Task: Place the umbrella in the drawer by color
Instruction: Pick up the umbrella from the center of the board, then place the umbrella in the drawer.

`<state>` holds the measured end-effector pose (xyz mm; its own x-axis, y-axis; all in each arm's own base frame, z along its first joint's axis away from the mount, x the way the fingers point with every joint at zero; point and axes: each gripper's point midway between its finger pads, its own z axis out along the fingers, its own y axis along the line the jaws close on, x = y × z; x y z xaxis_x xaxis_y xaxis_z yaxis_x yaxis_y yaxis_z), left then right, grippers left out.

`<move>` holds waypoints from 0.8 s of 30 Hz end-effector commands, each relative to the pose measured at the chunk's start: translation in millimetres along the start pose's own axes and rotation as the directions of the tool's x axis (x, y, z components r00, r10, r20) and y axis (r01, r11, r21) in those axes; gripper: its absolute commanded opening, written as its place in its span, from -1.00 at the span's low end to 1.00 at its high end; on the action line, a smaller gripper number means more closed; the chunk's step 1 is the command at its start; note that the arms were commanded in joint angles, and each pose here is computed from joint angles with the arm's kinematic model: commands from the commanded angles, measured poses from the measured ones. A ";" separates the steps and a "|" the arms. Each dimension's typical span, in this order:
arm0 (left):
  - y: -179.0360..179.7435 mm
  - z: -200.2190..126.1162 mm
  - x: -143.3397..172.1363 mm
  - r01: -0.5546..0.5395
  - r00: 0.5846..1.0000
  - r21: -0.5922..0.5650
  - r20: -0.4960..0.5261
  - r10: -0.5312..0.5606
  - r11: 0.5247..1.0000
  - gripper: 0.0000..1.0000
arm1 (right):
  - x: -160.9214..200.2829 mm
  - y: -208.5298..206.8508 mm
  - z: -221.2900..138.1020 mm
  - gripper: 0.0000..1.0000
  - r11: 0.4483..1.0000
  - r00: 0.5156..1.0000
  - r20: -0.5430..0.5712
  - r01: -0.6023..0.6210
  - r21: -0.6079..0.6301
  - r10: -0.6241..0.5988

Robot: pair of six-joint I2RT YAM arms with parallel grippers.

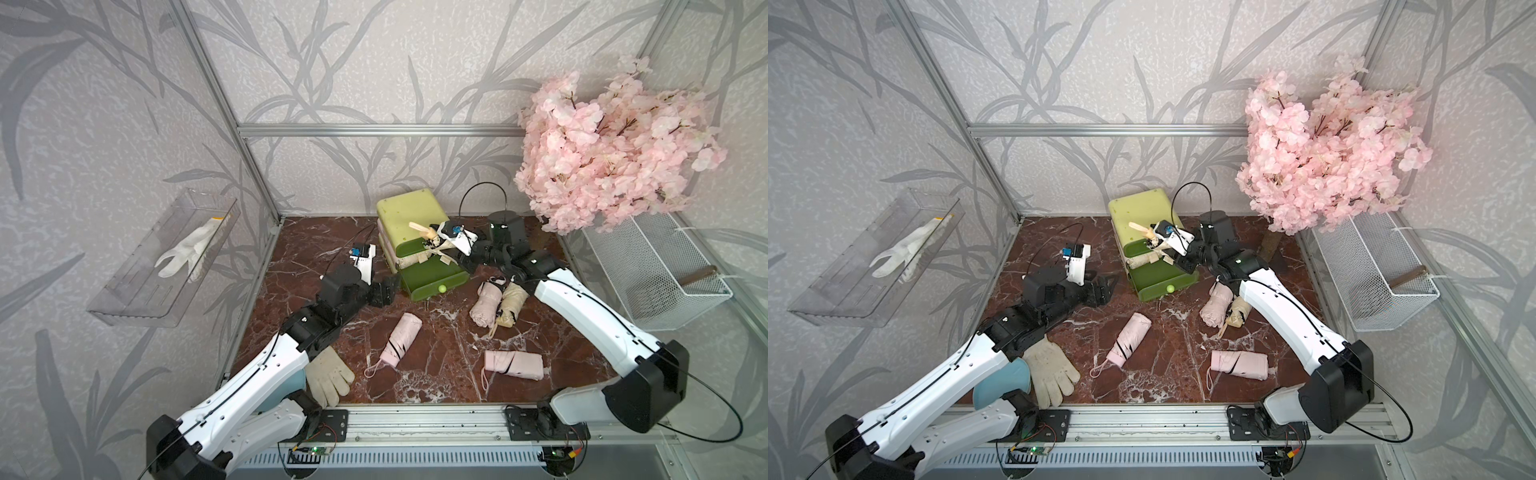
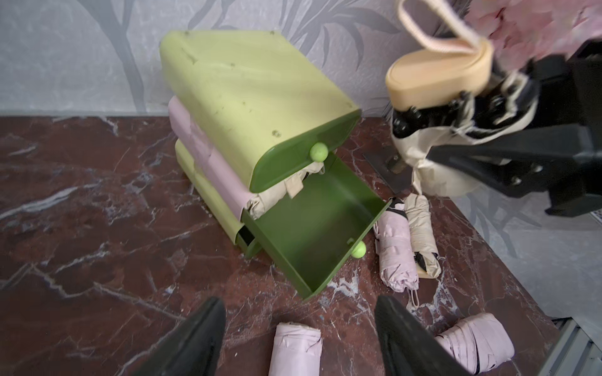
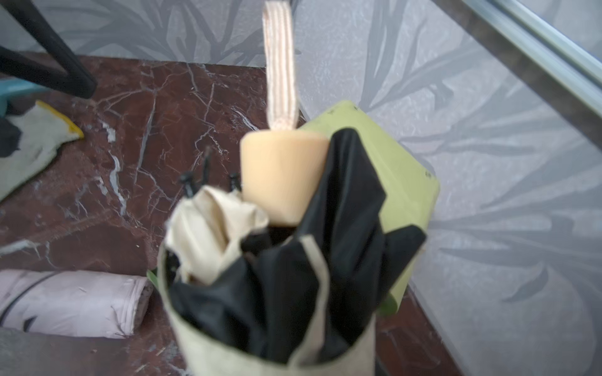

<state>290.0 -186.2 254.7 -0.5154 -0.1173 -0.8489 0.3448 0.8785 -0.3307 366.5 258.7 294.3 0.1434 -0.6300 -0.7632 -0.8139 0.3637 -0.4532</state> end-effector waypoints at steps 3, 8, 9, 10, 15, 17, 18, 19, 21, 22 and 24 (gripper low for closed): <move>27.9 -6.0 12.9 0.120 0.992 -0.051 0.030 -0.119 0.991 0.53 | 3.3 5.3 17.9 -1.00 0.859 0.869 0.041 0.494 -0.137 -0.494; 38.9 -13.5 13.8 0.134 0.989 -0.077 0.068 -0.129 0.988 0.53 | 50.6 0.2 56.3 -1.00 0.795 0.798 -0.111 0.557 -0.241 -0.593; 40.6 -14.9 13.3 0.134 0.989 -0.084 0.075 -0.128 0.987 0.53 | 60.5 -1.1 62.1 -1.00 0.784 0.780 -0.144 0.564 -0.259 -0.609; 41.8 -16.0 12.8 0.134 0.989 -0.090 0.080 -0.127 0.987 0.53 | 69.0 -0.8 67.3 -1.00 0.775 0.764 -0.174 0.566 -0.281 -0.621; 42.6 -16.3 11.4 0.140 0.987 -0.090 0.092 -0.132 0.986 0.53 | 103.6 -0.3 78.4 -1.00 0.740 0.687 -0.290 0.564 -0.366 -0.666; 42.2 -15.4 11.4 0.143 0.986 -0.086 0.093 -0.135 0.986 0.53 | 109.9 -0.3 80.5 -1.00 0.726 0.662 -0.308 0.569 -0.386 -0.683; 41.7 -15.0 11.1 0.144 0.986 -0.084 0.092 -0.136 0.986 0.53 | 113.2 -1.3 81.2 -1.00 0.716 0.642 -0.325 0.574 -0.396 -0.694; 41.5 -14.0 11.3 0.143 0.987 -0.083 0.089 -0.136 0.986 0.53 | 115.2 -4.2 82.4 -1.00 0.711 0.623 -0.346 0.580 -0.397 -0.702; 40.6 -12.1 12.3 0.144 0.987 -0.079 0.083 -0.137 0.986 0.53 | 117.7 -9.1 81.0 -1.00 0.704 0.597 -0.374 0.588 -0.398 -0.710; 39.9 -10.9 12.9 0.144 0.987 -0.075 0.079 -0.138 0.987 0.53 | 116.7 -11.3 80.1 -1.00 0.700 0.587 -0.381 0.596 -0.394 -0.714; 39.0 -8.3 14.0 0.149 0.987 -0.070 0.071 -0.144 0.986 0.53 | 111.7 -9.6 82.4 -1.00 0.679 0.567 -0.373 0.625 -0.386 -0.734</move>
<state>286.5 -148.4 232.8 -0.5063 -0.2587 -0.8227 0.2094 0.8885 -0.4082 426.9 243.1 153.0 0.4696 -0.8829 -0.0061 -0.7365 -0.3879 -0.5542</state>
